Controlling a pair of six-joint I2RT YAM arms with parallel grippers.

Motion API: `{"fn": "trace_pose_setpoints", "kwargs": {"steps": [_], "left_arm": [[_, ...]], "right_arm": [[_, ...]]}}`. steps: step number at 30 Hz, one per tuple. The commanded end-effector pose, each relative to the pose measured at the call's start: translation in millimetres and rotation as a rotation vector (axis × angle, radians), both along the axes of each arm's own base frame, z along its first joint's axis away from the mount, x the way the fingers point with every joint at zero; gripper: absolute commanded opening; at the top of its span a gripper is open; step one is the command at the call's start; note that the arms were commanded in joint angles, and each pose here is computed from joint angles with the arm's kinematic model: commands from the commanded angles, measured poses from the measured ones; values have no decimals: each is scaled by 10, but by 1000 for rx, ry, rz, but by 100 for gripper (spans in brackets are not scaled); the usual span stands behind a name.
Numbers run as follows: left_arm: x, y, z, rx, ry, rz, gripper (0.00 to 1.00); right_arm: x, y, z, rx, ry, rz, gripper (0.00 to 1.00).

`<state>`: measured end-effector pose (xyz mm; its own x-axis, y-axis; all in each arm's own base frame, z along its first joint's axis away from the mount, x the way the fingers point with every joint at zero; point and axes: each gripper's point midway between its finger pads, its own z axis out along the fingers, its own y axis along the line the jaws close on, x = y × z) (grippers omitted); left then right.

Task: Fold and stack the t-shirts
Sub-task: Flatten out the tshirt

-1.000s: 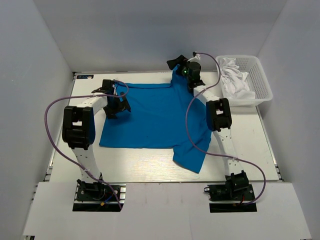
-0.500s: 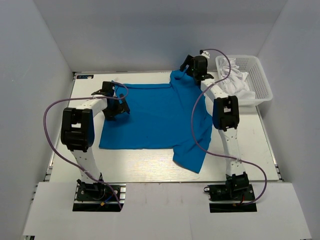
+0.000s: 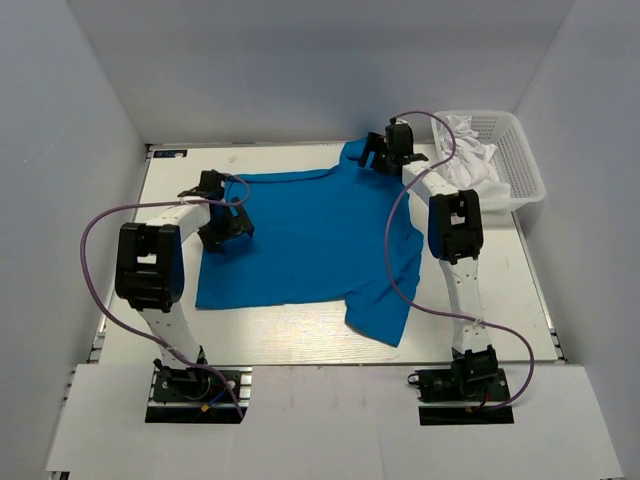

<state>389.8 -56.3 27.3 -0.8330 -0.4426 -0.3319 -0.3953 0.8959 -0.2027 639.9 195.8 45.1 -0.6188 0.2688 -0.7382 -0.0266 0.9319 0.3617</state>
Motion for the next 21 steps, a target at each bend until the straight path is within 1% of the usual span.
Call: {"fn": "trace_pose_setpoints", "kwargs": {"steps": [1,5,7,9,10,11,13,14,15,17,18,19,20,21], "left_arm": [[-251,89,68,23,40,33,100],[-243,88,89,23,40,33,100],[-227,87,164,21,18,33,100],[-192,49,205,19,-5,24,100],[-192,49,205,19,-5,24,100],[-118,28,261,11,-31,9,100],[89,-6,443,0,-89,-4,100],[236,-20,630,-4,-138,-4,100],[294,0,715,10,-158,-8,100],[428,7,956,14,-216,-2,100],[433,7,1031,13,-229,-1,100],[381,8,1069,9,-221,8,100],[353,64,1118,30,-225,37,100],[269,114,1118,23,-202,89,100]], "right_arm": [[-99,-116,249,5,14,-18,90],[-110,-275,209,0,32,-83,90],[-100,-318,244,0,27,-98,90],[-73,-266,318,18,3,-46,90],[-61,-231,344,-6,-19,-3,90],[-41,-97,494,27,-50,79,90],[0,18,735,-8,-118,157,90],[2,98,933,7,-154,210,90],[-1,104,1051,-15,-183,239,90],[-81,152,1491,-33,-259,269,90],[-136,143,1491,-64,-257,283,90],[-210,119,1737,-67,-287,278,90],[-397,180,1711,-62,-257,302,90],[-530,136,1910,-58,-263,298,90]]}}
